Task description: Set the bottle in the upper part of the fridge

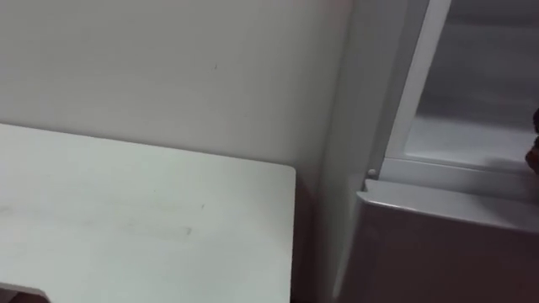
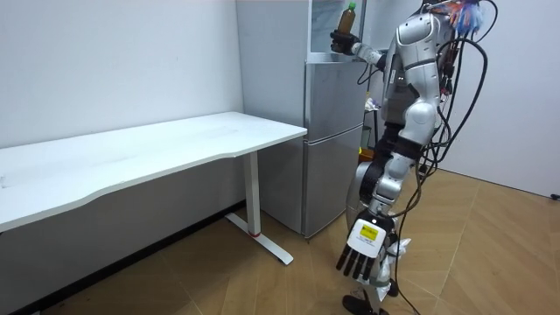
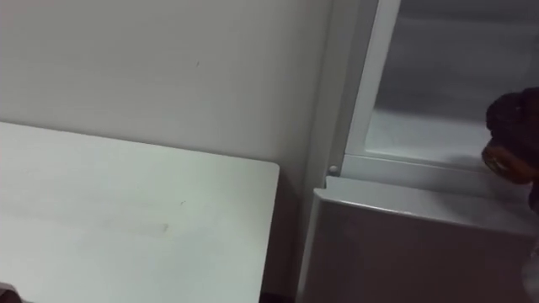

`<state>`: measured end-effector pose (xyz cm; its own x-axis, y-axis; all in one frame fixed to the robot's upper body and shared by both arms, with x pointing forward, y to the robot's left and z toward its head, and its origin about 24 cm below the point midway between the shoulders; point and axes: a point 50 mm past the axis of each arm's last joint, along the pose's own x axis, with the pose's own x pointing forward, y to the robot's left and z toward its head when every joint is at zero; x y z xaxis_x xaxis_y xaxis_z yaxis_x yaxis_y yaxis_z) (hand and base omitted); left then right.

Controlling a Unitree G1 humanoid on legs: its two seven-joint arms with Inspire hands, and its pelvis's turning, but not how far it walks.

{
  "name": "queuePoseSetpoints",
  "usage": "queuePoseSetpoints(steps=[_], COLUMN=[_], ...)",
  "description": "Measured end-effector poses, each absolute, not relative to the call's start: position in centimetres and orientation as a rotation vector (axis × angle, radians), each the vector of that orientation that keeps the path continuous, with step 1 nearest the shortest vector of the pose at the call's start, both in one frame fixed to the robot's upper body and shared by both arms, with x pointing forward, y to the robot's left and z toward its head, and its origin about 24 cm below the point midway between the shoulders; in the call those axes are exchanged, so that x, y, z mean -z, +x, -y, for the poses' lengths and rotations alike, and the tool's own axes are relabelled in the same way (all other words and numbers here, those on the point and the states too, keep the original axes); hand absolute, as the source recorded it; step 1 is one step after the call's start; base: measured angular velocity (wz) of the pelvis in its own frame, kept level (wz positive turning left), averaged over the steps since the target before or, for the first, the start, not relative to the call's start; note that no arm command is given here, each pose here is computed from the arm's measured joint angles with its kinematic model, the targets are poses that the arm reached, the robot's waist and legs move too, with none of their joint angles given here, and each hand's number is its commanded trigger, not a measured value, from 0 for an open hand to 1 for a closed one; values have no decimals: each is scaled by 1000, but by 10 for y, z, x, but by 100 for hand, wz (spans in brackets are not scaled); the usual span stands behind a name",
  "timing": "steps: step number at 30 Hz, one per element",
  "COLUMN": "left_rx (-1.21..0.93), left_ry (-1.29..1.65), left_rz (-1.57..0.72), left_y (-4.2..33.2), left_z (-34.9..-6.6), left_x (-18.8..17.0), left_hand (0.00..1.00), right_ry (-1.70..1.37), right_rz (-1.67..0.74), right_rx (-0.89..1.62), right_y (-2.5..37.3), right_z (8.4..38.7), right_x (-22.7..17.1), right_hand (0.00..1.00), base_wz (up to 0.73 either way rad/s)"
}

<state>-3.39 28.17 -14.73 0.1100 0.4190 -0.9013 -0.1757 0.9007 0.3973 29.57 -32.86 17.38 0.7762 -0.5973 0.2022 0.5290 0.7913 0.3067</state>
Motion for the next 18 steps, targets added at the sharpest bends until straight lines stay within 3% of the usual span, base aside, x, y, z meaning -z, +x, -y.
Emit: queuePoseSetpoints(steps=[18], left_rx=[-526], left_ry=[151], left_rz=[-1449], left_y=[-60], left_z=[-290], left_x=[142], left_hand=[0], right_ry=[101], right_rz=[259], right_rx=[711], right_y=[307], right_z=[351], right_x=[-197], right_hand=[100], base_wz=[4])
